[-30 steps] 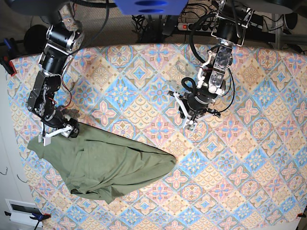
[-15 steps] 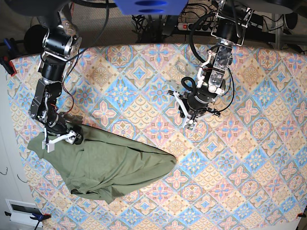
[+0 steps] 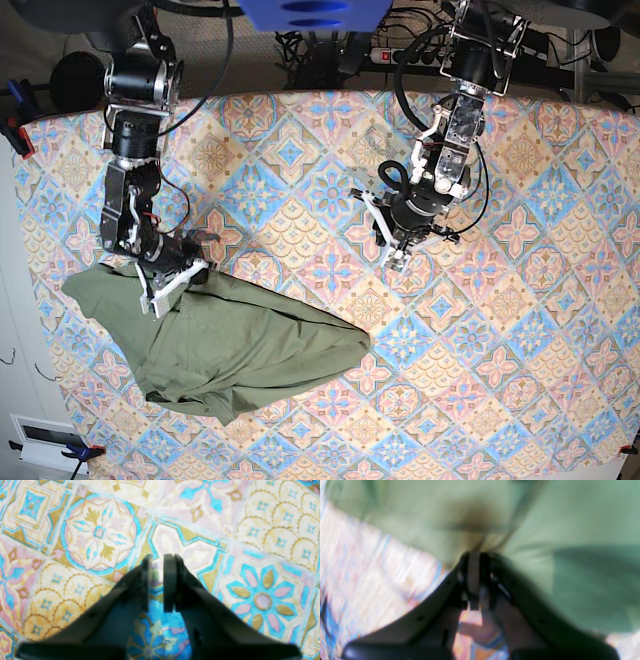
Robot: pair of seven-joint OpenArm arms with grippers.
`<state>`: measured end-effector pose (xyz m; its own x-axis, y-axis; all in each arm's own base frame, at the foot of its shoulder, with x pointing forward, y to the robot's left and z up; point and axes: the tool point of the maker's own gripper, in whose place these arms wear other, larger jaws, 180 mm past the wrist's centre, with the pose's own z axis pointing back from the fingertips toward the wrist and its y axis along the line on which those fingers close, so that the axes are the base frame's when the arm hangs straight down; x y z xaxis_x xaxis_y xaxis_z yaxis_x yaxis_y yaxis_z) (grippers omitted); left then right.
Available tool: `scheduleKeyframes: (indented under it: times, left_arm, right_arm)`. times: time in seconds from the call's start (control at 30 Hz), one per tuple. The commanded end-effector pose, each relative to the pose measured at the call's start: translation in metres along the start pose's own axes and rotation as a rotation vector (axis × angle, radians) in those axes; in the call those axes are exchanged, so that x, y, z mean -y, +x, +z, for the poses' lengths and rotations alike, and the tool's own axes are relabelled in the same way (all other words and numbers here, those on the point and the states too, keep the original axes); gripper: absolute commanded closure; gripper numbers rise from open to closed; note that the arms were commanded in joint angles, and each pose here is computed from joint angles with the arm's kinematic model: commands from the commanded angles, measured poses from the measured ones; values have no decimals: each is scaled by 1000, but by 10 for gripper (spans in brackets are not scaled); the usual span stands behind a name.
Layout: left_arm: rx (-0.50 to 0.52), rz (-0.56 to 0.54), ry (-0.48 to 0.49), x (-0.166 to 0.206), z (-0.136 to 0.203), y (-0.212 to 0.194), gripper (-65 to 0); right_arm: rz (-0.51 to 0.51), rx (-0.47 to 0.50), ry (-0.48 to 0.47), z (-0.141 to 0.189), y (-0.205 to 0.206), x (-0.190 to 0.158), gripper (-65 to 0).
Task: Layout the t-shirt on the table in an organized manner, then fold the t-shirt properly
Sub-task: 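Lift the grasped shirt corner with the right gripper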
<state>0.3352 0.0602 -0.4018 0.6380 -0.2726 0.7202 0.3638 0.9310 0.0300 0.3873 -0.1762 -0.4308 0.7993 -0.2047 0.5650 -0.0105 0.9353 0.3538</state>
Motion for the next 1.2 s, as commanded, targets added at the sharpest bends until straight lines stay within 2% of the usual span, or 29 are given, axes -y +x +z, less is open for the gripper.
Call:
scheduleKeyframes:
  times: [0.0,0.17,0.3,0.4,0.5,0.57,0.7,0.8,0.97,1.03,1.17]
  left_arm:
    - [57,-6,5,-3,2,19,-81]
    - [58,-6,5,-3,2,20,-81]
    - [60,-7,5,-3,2,21,-81]
    - [62,-7,4,-3,2,22,-81]
    - [64,-6,4,-3,2,23,-82]
    - [62,-6,3,-2,2,22,-82]
    - [57,-6,3,-2,2,19,-83]
    - [57,-7,4,-3,2,19,-83]
    - [56,-8,5,-3,3,19,-83]
    - [56,-8,5,-3,3,19,-83]
    - [56,-8,5,-3,3,19,-83]
  right_arm:
    - [26,-38,-25,8,-9,7,-46]
    - [93,-88,-35,32,-41,1,-46]
    - [147,-66,-30,48,-58,-10,-46]
    - [127,37,-45,52,-41,-2,-49]
    - [57,36,-81,52,-47,21,-55]
    - [2,42,-104,50,-41,38,-95]
    - [-88,82,-139,52,-22,64,-241]
    - [-120,68,-162,54,-28,79,-334]
    - [-153,69,-134,39,-11,75,-493]
    - [-160,78,-126,37,-3,73,-527]
    - [-159,109,-109,34,19,67,-530]
